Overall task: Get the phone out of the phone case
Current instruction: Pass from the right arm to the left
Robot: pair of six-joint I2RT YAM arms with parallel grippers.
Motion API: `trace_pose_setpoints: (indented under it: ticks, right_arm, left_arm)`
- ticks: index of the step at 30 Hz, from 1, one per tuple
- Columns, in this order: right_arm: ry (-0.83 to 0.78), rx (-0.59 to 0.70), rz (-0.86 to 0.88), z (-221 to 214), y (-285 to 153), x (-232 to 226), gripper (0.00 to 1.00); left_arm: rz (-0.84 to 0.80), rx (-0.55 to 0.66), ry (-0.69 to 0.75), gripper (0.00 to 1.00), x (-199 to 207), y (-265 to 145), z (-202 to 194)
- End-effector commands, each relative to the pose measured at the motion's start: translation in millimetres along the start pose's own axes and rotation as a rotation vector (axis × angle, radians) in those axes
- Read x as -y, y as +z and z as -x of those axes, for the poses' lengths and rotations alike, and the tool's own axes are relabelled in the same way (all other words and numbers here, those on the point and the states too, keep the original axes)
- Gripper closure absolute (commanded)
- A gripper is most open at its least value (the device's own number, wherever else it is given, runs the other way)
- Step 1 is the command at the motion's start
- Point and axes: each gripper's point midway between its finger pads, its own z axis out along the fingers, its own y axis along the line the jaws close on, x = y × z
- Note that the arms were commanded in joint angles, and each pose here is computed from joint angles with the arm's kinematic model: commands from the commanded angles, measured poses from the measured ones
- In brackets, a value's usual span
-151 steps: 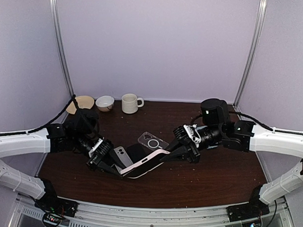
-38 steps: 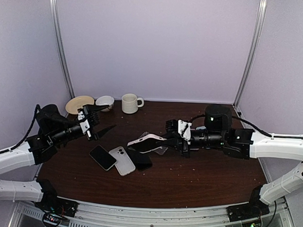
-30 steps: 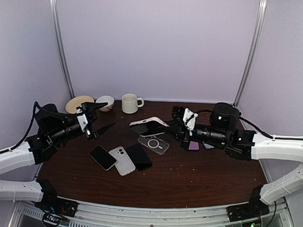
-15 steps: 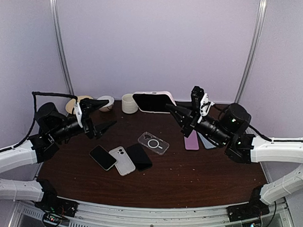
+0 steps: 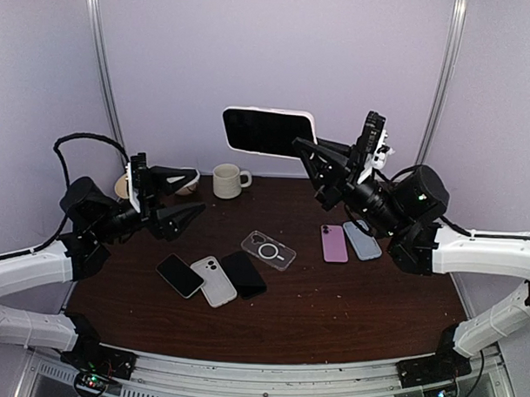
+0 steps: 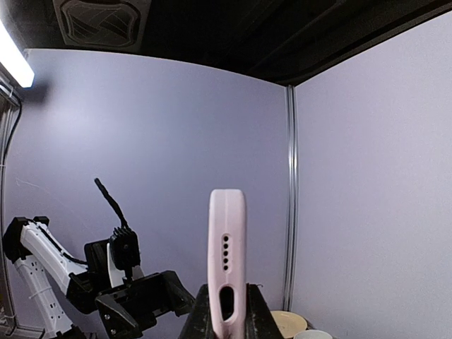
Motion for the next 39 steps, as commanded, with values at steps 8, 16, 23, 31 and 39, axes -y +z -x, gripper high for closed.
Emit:
trace_pose_setpoints:
  ticks: [8, 16, 23, 31, 39]
  right_arm:
    - [0.228, 0.221, 0.061, 53, 23, -13, 1.0]
    - [0.335, 0.239, 0.112, 43, 26, -26, 1.0]
    - [0.397, 0.219, 0.185, 34, 29, -45, 1.0]
    - [0.407, 0.162, 0.236, 17, 33, -58, 1.0]
    - [0.382, 0.137, 0.237, 7, 34, -59, 1.0]
  left_arm:
    - [-0.149, 0.204, -0.051, 0.24, 21, -4, 43]
    - [-0.159, 0.219, -0.097, 0.28, 19, 0, 44]
    - [-0.113, 0.237, -0.14, 0.33, 10, 0, 49]
    - [-0.122, 0.238, -0.207, 0.33, 9, 1, 56]
    - [-0.173, 0.222, -0.277, 0.32, 14, 3, 60]
